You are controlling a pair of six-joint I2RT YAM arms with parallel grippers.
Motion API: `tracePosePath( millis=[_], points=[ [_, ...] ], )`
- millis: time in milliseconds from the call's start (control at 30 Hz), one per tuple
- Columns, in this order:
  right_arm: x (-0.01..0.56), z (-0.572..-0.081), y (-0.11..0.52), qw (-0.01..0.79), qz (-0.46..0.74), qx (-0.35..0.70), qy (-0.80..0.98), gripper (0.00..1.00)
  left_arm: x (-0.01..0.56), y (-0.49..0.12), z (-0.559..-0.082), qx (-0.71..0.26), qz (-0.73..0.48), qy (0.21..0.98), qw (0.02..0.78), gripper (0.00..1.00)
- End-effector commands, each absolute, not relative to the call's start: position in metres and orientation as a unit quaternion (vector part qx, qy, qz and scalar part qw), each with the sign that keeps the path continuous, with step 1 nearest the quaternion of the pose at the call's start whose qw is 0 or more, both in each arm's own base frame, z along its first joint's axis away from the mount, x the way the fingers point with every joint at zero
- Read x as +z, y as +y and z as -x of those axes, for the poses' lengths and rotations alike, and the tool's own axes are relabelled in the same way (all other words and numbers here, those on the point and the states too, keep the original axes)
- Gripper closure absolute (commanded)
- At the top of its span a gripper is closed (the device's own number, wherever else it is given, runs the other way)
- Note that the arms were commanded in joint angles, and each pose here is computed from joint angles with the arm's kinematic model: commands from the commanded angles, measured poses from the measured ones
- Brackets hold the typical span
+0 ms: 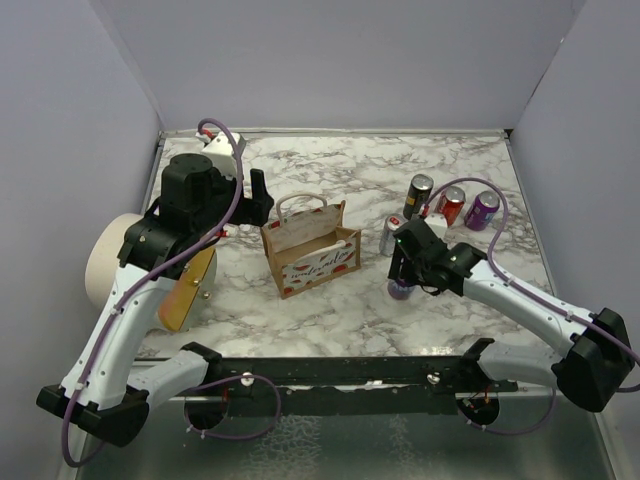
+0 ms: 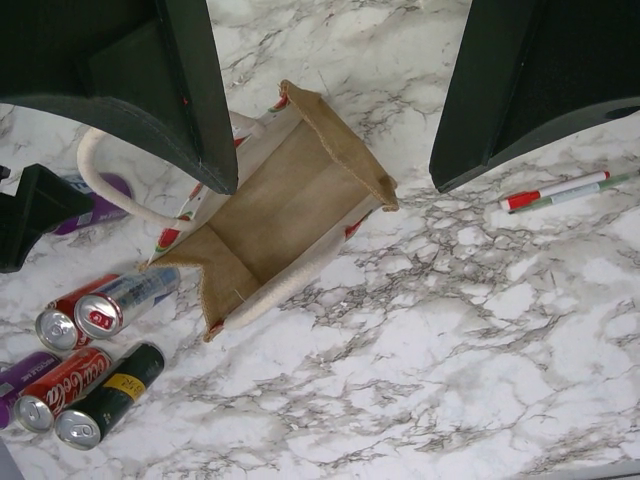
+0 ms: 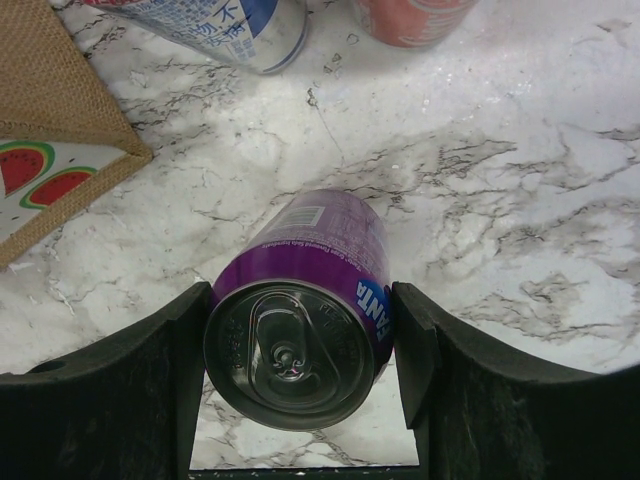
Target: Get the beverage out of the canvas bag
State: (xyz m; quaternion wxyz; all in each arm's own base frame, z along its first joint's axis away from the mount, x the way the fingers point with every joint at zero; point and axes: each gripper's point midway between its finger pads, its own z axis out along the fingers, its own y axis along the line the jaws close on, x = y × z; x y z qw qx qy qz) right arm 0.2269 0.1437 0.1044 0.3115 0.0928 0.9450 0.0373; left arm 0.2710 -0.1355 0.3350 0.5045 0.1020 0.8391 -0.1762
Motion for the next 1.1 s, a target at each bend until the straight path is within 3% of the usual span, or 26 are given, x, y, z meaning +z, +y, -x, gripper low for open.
tracePosePath(
  millis=[0,233,433,567,767,933,1067],
  points=[
    [0.114,-0.241,0.161,0.337,-0.097,0.088,0.932,0.84,0.356,-0.140,-0.270,-0.195,-0.100,0.823,0.525,0.20],
    [0.103,-0.233,0.154,0.320,-0.102,0.076,0.939,0.54,0.356,-0.140,-0.272,-0.195,-0.096,0.822,0.526,0.19],
    [0.122,-0.236,0.155,0.323,-0.088,0.071,0.940,0.15,0.359,-0.140,-0.275,-0.195,-0.087,0.820,0.531,0.19],
    [0.146,-0.238,0.152,0.339,-0.085,0.071,0.934,0.03,0.360,-0.139,-0.278,-0.199,-0.067,0.818,0.535,0.18],
    [0.200,-0.232,0.149,0.365,-0.067,0.097,0.924,0.01,0.373,-0.133,-0.282,-0.196,-0.038,0.806,0.557,0.17],
    [0.279,-0.227,0.143,0.435,-0.035,0.143,0.888,0.01,0.403,-0.119,-0.285,-0.176,-0.013,0.784,0.595,0.14],
    [0.350,-0.219,0.133,0.506,-0.014,0.179,0.843,0.00,0.430,-0.103,-0.281,-0.164,0.013,0.754,0.636,0.06]
  ],
)
